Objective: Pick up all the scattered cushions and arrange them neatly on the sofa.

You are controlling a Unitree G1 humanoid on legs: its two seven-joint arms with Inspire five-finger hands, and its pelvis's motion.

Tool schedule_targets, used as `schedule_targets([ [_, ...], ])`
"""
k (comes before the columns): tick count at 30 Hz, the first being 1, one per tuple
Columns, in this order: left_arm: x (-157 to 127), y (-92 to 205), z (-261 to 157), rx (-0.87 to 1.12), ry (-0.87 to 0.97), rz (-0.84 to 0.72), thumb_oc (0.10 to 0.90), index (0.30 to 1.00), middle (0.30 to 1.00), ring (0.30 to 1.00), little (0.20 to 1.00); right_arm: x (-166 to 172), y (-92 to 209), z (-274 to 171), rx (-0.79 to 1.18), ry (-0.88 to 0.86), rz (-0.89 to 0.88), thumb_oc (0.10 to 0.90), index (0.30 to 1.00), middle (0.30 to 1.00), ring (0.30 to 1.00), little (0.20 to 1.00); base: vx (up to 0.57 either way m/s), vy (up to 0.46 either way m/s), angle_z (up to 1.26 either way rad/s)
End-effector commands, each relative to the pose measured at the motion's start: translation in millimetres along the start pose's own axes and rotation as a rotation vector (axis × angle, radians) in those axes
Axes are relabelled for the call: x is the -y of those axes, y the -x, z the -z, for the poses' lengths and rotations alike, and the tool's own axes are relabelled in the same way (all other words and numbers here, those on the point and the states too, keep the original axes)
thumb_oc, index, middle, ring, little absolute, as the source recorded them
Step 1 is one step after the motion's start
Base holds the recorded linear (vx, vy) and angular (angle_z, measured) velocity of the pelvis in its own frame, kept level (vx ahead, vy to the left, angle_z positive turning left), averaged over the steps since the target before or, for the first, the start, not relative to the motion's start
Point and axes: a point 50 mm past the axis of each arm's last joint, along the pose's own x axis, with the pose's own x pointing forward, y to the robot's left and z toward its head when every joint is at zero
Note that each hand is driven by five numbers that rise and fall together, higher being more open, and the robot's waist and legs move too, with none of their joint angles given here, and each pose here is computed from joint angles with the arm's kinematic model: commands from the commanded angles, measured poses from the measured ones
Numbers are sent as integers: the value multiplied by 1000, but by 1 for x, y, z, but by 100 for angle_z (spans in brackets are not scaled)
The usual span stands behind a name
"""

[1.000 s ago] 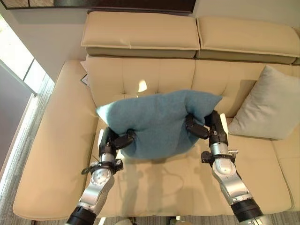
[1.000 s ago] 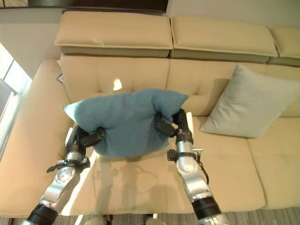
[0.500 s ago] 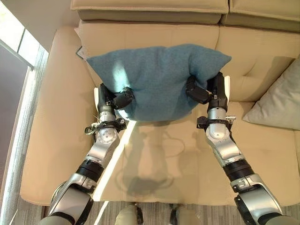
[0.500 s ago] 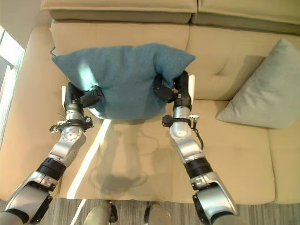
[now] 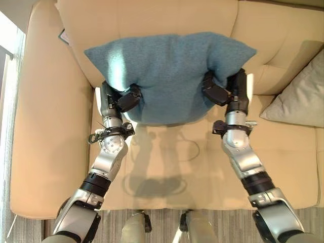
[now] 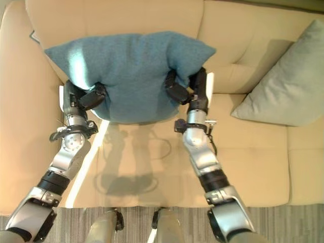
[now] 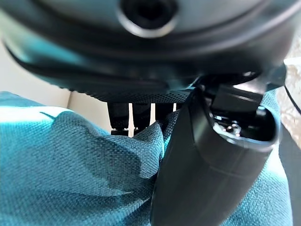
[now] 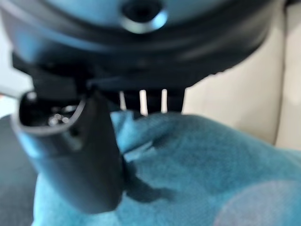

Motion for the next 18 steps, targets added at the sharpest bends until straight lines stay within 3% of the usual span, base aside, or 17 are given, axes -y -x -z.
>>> schedule_targets([
  [1, 44, 20, -56, 319, 153, 272, 400, 300, 300, 300, 300, -33, 16, -38, 216, -106, -158, 400, 300, 300, 300, 300, 47, 8, 9],
  [8, 29, 44, -45, 278, 167, 281, 400, 300, 300, 300, 300, -20, 40, -27, 174, -109, -156, 400, 300, 300, 300, 300, 57, 12, 0],
  [18, 23, 42, -32, 239, 63, 266, 400, 300, 300, 300, 300, -21, 46, -16, 127, -98, -171, 400, 300, 300, 300, 300, 29, 5, -2],
])
